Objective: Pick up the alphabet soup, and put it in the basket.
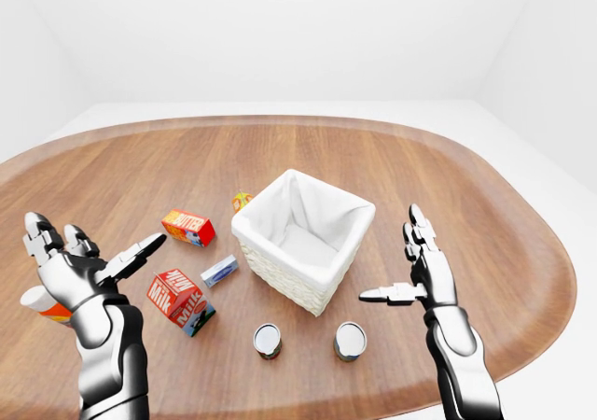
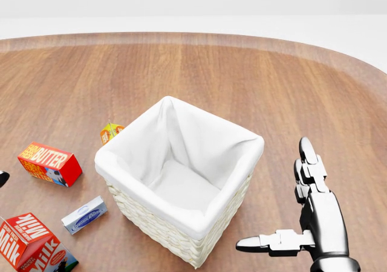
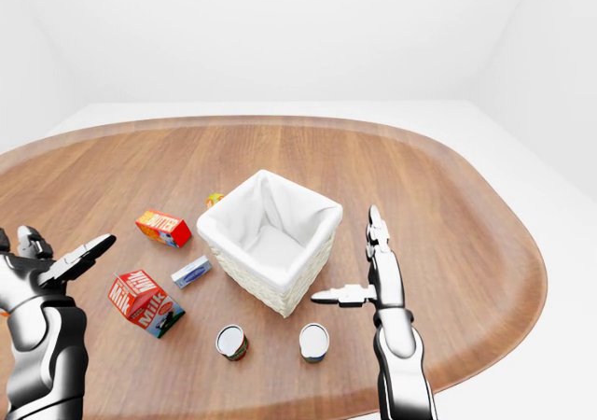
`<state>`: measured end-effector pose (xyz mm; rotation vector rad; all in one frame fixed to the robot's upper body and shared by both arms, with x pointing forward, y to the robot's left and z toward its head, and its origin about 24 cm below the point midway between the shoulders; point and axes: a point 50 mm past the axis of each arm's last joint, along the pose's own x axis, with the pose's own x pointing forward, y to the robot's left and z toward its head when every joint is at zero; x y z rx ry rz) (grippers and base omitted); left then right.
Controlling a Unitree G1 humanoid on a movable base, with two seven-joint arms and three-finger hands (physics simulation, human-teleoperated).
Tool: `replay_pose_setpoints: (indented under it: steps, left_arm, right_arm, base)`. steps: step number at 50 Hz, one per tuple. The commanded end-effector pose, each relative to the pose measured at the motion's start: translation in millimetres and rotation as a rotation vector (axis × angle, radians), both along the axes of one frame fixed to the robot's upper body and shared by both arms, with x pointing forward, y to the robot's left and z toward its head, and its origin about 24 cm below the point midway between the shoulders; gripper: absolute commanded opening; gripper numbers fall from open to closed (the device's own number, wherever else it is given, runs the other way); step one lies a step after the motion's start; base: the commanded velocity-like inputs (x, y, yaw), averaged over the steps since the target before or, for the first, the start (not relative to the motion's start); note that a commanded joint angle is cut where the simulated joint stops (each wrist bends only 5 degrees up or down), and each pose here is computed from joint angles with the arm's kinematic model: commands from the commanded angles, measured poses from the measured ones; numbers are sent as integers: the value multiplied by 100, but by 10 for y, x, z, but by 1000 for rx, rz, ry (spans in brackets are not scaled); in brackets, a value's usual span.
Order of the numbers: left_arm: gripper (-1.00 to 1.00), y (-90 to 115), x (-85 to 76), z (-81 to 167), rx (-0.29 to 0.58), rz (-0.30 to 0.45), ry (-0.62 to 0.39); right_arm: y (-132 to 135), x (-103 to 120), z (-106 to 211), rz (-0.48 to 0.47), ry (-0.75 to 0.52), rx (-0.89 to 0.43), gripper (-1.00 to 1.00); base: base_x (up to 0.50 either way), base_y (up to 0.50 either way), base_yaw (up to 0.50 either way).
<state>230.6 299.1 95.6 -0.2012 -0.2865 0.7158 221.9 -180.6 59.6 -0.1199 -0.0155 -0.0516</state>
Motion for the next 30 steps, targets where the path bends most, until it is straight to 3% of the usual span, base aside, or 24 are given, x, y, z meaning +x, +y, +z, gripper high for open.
replay_pose_setpoints:
  steps: [1,12,30]
  left_arm:
    - [100,1,8,-13,-1,-1,7]
    - [100,1,3,-4,-1,0,2]
    - [100,-5,-2,4,9,-1,2]
  right_arm:
    - [1,-20,-5,-1,5,-17,100]
    - [5,-30,-28,4,16,-20,100]
    - [-25,-384,-360,3,120,-28,100]
  base:
    - [0,0,0]
    - [0,0,0]
    - [0,0,0]
